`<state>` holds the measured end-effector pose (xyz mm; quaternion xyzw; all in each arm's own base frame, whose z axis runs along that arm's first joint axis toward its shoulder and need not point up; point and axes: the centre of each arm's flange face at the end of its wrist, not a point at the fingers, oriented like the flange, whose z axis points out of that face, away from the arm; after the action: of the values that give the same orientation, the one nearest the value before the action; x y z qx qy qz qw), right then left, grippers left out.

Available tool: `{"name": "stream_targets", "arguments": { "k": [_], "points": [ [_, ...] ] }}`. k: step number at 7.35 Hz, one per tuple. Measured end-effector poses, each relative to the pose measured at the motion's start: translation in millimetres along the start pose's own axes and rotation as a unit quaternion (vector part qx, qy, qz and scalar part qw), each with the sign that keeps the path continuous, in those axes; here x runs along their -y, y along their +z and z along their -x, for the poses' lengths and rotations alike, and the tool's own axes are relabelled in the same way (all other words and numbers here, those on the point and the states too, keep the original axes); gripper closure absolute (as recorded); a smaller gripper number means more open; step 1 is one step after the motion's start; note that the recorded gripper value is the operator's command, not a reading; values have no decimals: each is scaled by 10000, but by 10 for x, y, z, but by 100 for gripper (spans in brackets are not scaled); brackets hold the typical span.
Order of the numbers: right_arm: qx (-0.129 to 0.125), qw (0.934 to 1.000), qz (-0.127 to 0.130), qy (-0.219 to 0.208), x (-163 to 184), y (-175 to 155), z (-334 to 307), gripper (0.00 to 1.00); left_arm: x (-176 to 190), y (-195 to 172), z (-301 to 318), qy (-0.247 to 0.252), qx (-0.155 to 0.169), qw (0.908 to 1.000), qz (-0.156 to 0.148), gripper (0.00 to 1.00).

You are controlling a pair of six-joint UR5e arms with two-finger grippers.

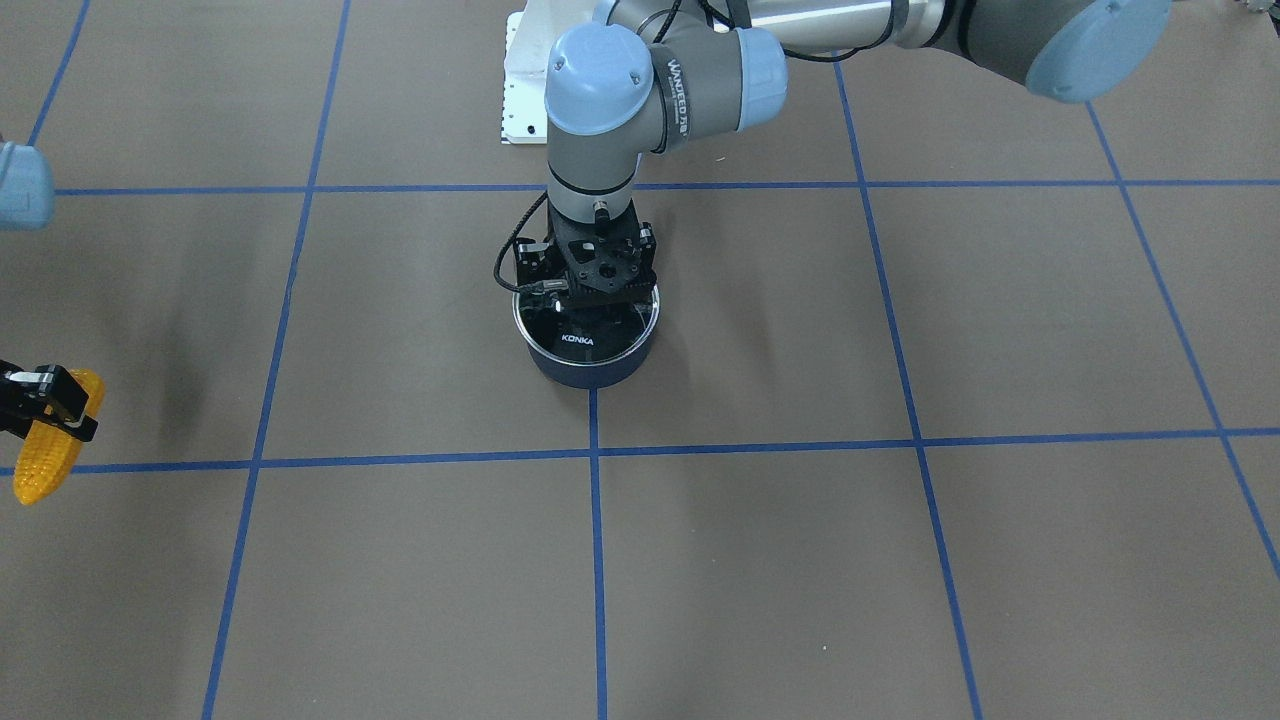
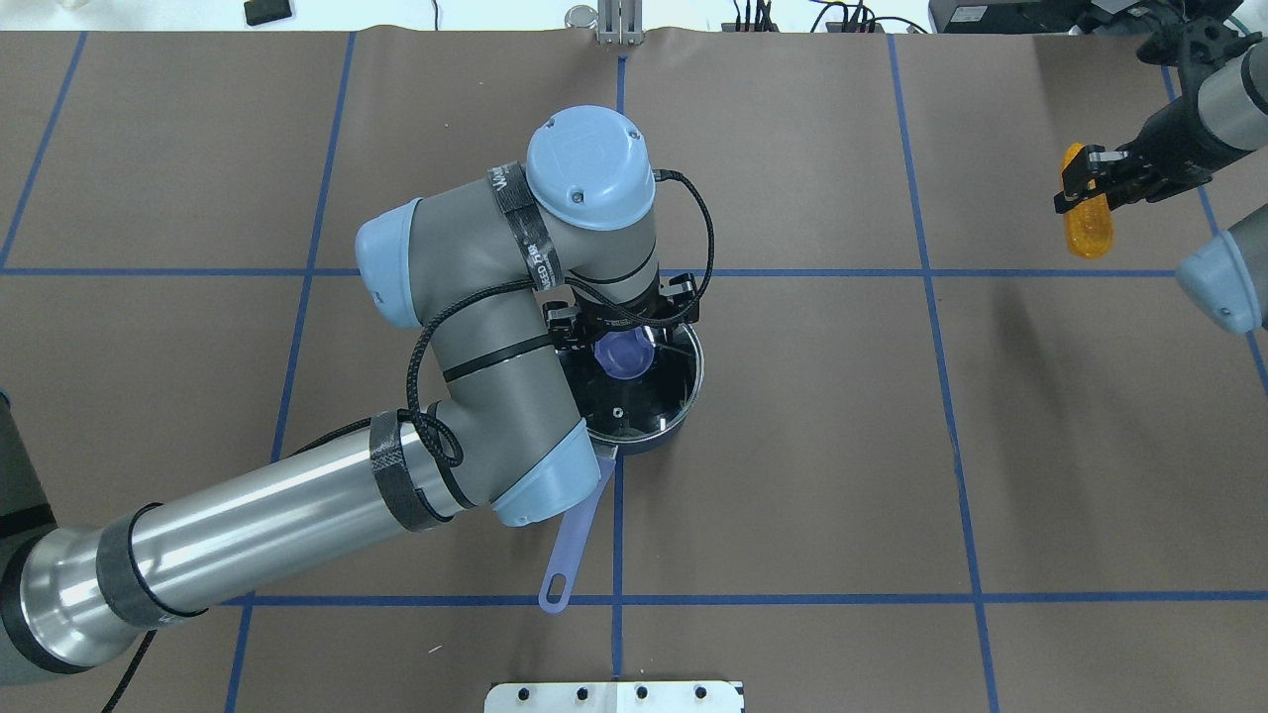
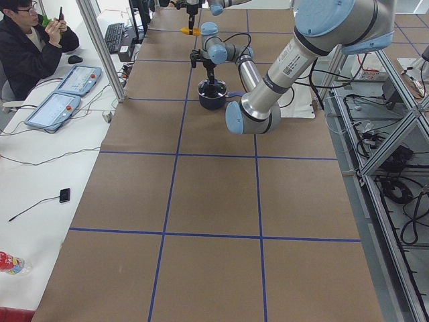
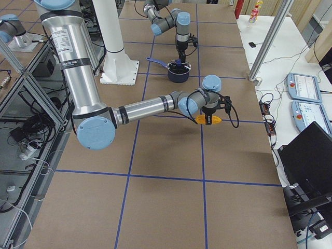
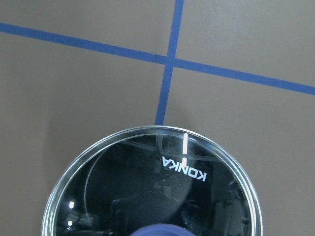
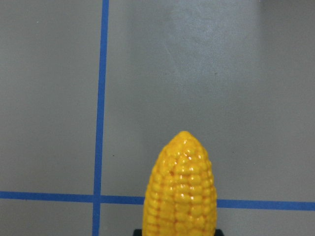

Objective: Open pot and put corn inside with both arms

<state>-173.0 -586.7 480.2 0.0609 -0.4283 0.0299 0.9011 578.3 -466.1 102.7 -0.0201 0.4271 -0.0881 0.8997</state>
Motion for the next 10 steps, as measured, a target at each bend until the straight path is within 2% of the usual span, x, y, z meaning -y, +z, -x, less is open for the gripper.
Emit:
{"name": "stream_targets", "arguments": {
  "k": [2, 3, 5, 7, 8, 10],
  "points": [
    [-1, 10000, 2, 0, -1, 1, 2, 98, 7, 3, 2, 17, 9, 10000, -22, 48],
    [-1, 10000, 4, 0, -2, 2, 3, 98, 3, -8, 1, 23, -1, 10000, -24, 52],
    [-6, 10000, 4, 1, -2, 6, 1, 98, -8, -108, -8, 42, -72, 10000, -47, 52],
    [0, 10000, -4, -16, 13, 5, 37, 98, 46, -412, 68, 57, -168, 9998, -136, 53],
    [11, 10000, -5, -2, 55, -12, 135, 98, 145, -600, 243, 129, -144, 9996, -227, 55],
    [117, 9996, 10, 275, 129, -33, 688, 99, 471, -865, 1094, 473, -53, 9985, -267, 55]
  ]
}}
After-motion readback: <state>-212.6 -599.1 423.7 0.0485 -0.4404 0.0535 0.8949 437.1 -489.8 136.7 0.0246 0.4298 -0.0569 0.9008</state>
